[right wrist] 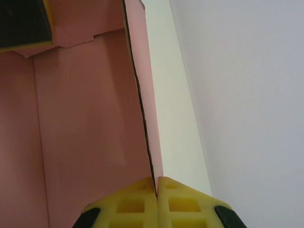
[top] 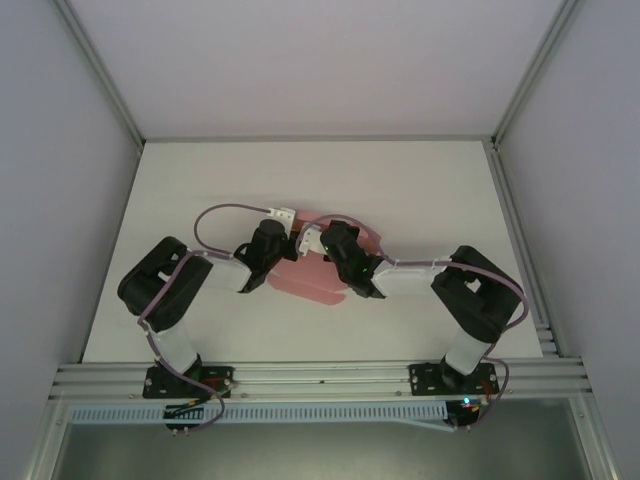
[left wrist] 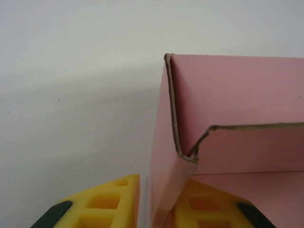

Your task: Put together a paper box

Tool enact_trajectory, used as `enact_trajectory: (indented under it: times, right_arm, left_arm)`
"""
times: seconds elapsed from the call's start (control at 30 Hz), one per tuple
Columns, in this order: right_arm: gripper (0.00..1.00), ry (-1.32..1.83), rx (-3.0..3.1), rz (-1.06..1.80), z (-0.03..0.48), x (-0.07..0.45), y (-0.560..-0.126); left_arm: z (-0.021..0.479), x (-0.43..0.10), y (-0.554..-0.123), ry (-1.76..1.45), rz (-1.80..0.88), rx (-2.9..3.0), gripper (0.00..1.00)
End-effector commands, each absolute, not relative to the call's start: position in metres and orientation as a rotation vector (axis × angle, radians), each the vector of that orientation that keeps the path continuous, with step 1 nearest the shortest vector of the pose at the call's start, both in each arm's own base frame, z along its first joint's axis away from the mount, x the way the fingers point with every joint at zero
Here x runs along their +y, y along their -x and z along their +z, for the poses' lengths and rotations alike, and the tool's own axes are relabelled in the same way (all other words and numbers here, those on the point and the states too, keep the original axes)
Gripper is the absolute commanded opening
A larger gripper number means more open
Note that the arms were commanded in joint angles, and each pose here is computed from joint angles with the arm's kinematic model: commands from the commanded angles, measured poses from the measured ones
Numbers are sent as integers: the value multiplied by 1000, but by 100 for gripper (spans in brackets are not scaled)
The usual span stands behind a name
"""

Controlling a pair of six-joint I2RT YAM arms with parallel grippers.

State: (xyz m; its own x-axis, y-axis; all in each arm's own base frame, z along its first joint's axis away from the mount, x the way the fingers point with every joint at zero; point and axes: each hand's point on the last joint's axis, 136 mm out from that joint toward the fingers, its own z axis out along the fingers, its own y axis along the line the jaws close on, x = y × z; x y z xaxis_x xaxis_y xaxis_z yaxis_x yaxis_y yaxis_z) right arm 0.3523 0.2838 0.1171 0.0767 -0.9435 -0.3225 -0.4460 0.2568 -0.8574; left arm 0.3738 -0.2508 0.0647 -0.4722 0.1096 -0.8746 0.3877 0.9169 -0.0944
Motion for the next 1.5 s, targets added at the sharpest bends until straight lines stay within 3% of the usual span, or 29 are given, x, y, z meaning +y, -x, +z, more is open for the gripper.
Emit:
enact_trajectory:
  times: [0.0, 0.1, 0.13, 0.5, 0.63, 0.67, 0.77, 0.83, 0.97, 1.1, 1.27, 1.47]
  right_arm:
    - [0, 1432, 1614, -588, 90, 276, -338]
    - [0, 1449, 1614, -568, 90, 278, -335]
    - [0, 1450, 1616, -569, 90, 278, -335]
    - [0, 1442, 1658, -593, 91, 267, -332]
    - [0, 1415, 1686, -542, 92, 268, -333]
    - [2, 1398, 1693, -513, 94, 271, -333]
    - [23, 1349, 1705, -405, 107, 282, -332]
    - [27, 1331, 1711, -286, 121, 292, -325]
    - [60, 1312, 1684, -47, 155, 306, -302]
    - [82, 1182, 1668, 94, 193, 302, -295]
    - [89, 829, 1812, 159, 226, 271, -336]
    - [87, 739, 1979, 185, 207, 268, -368]
  left_arm:
    - [73, -244, -389, -280, -302, 2047, 20]
    - [73, -233, -401, -213, -208, 2053, 9]
    - [72, -229, -403, -196, -176, 2058, 0]
    - [67, -146, -393, 31, 316, 2031, 0]
    - [61, -169, -392, -112, 195, 2073, 0]
    - [59, -185, -391, -197, 116, 2075, 0]
    - [59, -230, -379, -389, -139, 2043, 0]
    - [62, -249, -372, -454, -251, 2031, 0]
    - [63, -267, -367, -530, -325, 2018, 0]
    - [62, -276, -362, -580, -380, 2007, 0]
    - [63, -284, -359, -608, -428, 1999, 4]
    - [68, -286, -359, -605, -444, 1996, 12]
